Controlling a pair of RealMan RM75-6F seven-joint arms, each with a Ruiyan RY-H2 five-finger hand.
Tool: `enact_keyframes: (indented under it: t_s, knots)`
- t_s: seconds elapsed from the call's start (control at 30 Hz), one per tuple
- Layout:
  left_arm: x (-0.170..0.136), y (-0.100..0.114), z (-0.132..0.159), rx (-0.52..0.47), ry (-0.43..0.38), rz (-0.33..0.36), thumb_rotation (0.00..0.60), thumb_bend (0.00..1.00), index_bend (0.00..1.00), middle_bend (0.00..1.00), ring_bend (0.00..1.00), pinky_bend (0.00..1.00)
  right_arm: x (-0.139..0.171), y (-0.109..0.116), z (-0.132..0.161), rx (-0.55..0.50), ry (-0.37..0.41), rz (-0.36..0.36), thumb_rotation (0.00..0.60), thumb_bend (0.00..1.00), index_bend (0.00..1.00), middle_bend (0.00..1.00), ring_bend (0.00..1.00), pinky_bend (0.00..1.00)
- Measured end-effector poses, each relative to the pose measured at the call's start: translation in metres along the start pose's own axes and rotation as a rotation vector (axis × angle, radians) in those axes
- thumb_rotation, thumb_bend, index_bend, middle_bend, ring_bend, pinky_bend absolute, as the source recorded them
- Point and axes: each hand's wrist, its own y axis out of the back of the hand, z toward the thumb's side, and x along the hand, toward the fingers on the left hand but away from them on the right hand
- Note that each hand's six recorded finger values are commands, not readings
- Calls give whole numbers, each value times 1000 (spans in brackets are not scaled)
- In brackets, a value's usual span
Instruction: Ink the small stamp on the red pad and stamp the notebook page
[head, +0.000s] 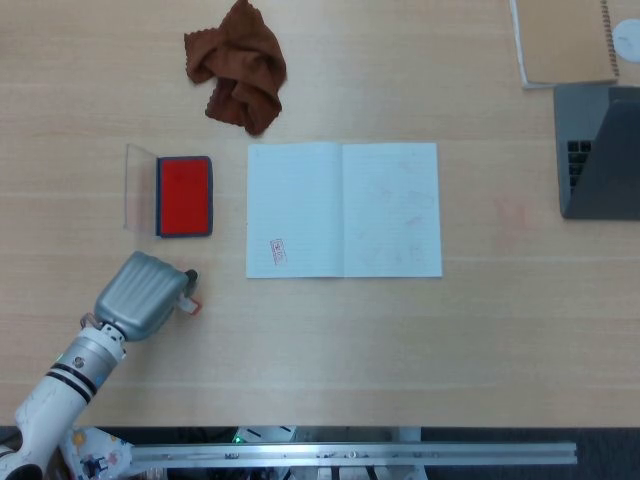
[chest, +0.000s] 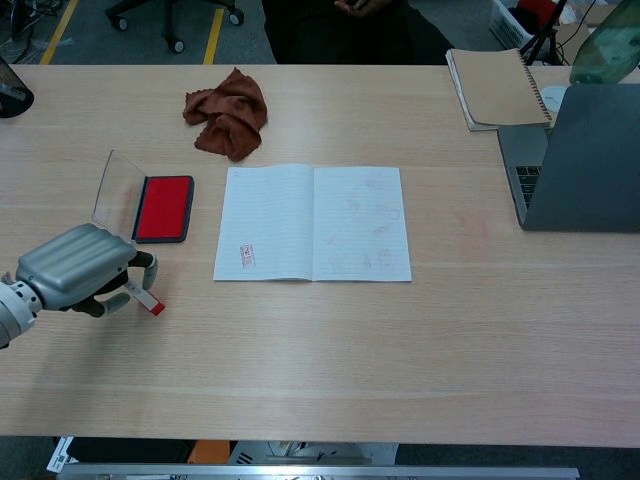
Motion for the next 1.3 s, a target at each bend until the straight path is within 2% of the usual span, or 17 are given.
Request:
enact_keyframes:
  t_s: [0.53, 1.3]
  knots:
    - [-5, -2, 3, 13, -3, 3, 600, 351, 455, 952, 1000, 1000, 1, 0, 0, 0, -1, 9, 600, 352, 514, 465, 278, 347]
    - [-3, -5, 2, 13, 0, 6, 600, 359, 519, 961, 1000, 1000, 2, 1, -2, -4, -5, 11, 600, 352, 514, 465, 278, 347]
